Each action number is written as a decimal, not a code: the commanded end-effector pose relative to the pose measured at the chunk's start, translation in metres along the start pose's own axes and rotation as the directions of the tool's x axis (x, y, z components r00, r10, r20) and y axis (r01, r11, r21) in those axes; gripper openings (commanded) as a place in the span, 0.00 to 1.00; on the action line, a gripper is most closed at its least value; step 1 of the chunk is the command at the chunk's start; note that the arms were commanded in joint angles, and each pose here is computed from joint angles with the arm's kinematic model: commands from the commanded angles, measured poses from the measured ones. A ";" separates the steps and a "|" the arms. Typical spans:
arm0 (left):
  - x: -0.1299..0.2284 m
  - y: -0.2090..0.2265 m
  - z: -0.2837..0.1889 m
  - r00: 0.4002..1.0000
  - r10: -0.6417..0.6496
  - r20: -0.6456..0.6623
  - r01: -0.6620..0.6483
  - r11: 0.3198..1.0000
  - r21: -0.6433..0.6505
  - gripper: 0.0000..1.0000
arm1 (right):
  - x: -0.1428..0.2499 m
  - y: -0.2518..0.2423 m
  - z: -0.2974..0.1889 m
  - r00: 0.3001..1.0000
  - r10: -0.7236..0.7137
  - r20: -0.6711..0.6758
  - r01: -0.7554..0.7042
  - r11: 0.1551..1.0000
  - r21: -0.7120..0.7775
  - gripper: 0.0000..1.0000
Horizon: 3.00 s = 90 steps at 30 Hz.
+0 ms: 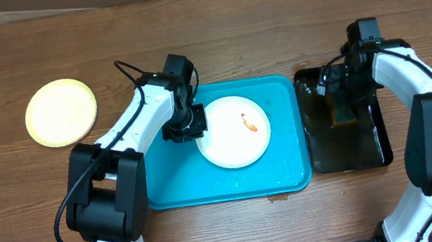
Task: Clean dirty plates on tray and stack at the side
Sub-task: 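Lower right gripper into black tray and grasp the green sponge, then lift the sponge with right gripper and carry it over the white plate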
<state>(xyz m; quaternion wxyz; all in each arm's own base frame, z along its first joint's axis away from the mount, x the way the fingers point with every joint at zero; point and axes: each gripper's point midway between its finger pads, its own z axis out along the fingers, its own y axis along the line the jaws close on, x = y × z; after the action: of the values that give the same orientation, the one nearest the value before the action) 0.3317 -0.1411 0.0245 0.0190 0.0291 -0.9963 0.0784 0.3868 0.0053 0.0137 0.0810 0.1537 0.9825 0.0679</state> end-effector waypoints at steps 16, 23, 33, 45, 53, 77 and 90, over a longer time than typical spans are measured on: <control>0.004 0.003 -0.004 1.000 0.008 -0.006 -0.008 1.000 -0.009 0.28 | 0.059 -0.009 -0.010 0.972 0.031 -0.234 -0.021 0.999 0.044 0.75; 0.003 0.003 -0.004 1.000 0.008 -0.003 -0.008 1.000 -0.008 0.29 | 0.070 -0.012 -0.013 0.960 0.039 -0.276 -0.024 0.998 0.059 0.11; 0.003 0.003 -0.004 1.000 0.008 -0.005 -0.008 1.000 -0.009 0.30 | 0.034 -0.009 -0.006 0.991 0.018 -0.136 -0.014 0.999 0.030 0.91; 0.002 0.002 -0.004 1.000 0.009 0.001 -0.009 1.000 -0.007 0.30 | 0.028 -0.006 -0.005 0.994 0.014 -0.108 -0.012 1.000 0.021 0.57; 0.001 0.004 -0.004 1.000 0.010 0.008 -0.010 1.000 -0.017 0.29 | 0.023 -0.005 -0.007 0.995 0.012 -0.096 -0.011 1.000 0.018 0.40; 0.001 0.003 -0.004 1.000 0.012 0.008 -0.012 1.000 -0.016 0.29 | 0.034 -0.004 -0.011 0.990 0.010 -0.142 -0.006 1.000 0.030 0.42; 0.005 0.004 -0.001 1.000 0.013 -0.003 -0.013 1.000 -0.021 0.28 | 0.039 -0.002 -0.011 0.987 0.003 -0.161 0.003 0.999 0.033 0.04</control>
<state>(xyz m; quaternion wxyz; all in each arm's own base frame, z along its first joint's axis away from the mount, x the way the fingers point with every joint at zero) 0.3288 -0.1387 0.0235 0.0236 0.0296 -0.9967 0.0724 0.3464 0.0133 0.0148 -0.0063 0.1507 0.9865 0.0632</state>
